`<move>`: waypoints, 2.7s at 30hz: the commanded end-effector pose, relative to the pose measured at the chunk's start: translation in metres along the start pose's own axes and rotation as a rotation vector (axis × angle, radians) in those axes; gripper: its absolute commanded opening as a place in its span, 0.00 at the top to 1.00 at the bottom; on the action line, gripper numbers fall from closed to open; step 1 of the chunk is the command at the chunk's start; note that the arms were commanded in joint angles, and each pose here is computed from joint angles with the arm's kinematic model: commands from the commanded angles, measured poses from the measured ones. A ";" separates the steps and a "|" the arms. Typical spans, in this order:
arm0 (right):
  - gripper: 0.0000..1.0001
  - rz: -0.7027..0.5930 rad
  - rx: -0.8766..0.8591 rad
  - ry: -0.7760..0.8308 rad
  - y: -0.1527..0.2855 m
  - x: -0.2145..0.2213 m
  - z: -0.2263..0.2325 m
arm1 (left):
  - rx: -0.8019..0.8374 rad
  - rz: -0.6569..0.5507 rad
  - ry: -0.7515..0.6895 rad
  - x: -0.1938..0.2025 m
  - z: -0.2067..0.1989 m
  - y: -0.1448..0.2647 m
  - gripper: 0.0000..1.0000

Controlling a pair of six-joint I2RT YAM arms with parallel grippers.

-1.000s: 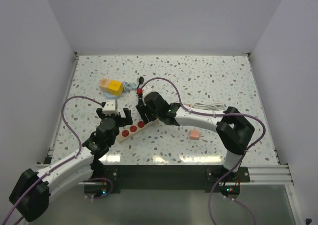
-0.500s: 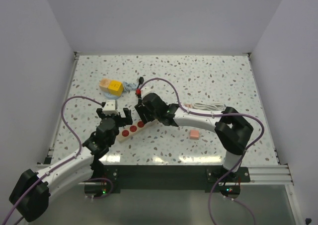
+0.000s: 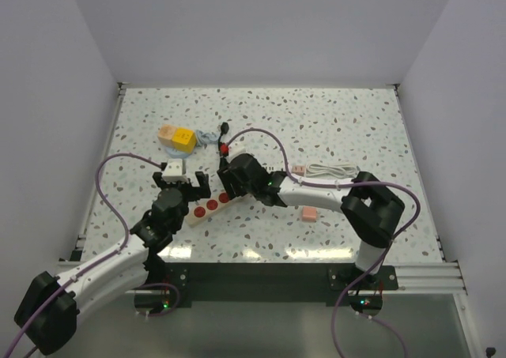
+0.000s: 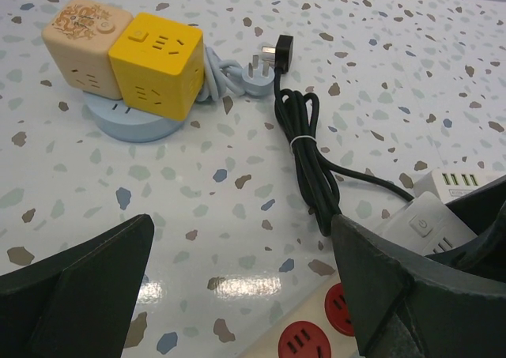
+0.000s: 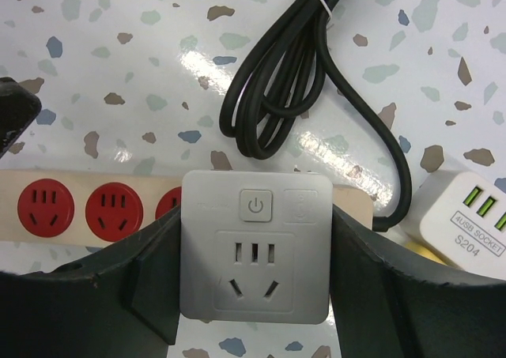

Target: Insert the plug

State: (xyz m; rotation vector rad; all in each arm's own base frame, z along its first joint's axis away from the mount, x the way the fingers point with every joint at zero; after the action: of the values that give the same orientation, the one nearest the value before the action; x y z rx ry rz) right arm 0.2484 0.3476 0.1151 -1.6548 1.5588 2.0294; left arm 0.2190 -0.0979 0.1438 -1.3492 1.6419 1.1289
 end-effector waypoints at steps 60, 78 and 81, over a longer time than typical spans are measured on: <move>1.00 0.505 0.164 0.106 0.012 0.238 0.020 | 0.005 -0.057 0.051 -0.015 -0.001 0.004 0.00; 1.00 0.626 0.113 0.126 0.026 0.286 0.043 | -0.002 -0.063 0.050 -0.016 -0.001 0.004 0.00; 1.00 0.644 0.104 0.127 0.027 0.291 0.045 | -0.004 -0.059 0.046 -0.016 -0.001 0.004 0.00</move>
State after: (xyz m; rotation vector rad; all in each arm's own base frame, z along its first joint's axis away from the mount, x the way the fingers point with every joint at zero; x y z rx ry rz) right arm 0.2173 0.3582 0.0682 -1.5069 1.3895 1.6966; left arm 0.2165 -0.0955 0.1557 -1.3891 1.6319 1.0730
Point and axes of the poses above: each gripper's point midway between its finger pads, its own y axis back along the fingers, its own z axis along the line the jaws close on, x = y × z, the point moved 6 cm from there along y, back along the fingers, and after that the axes turned 12 degrees about y, right-handed, at the moved point
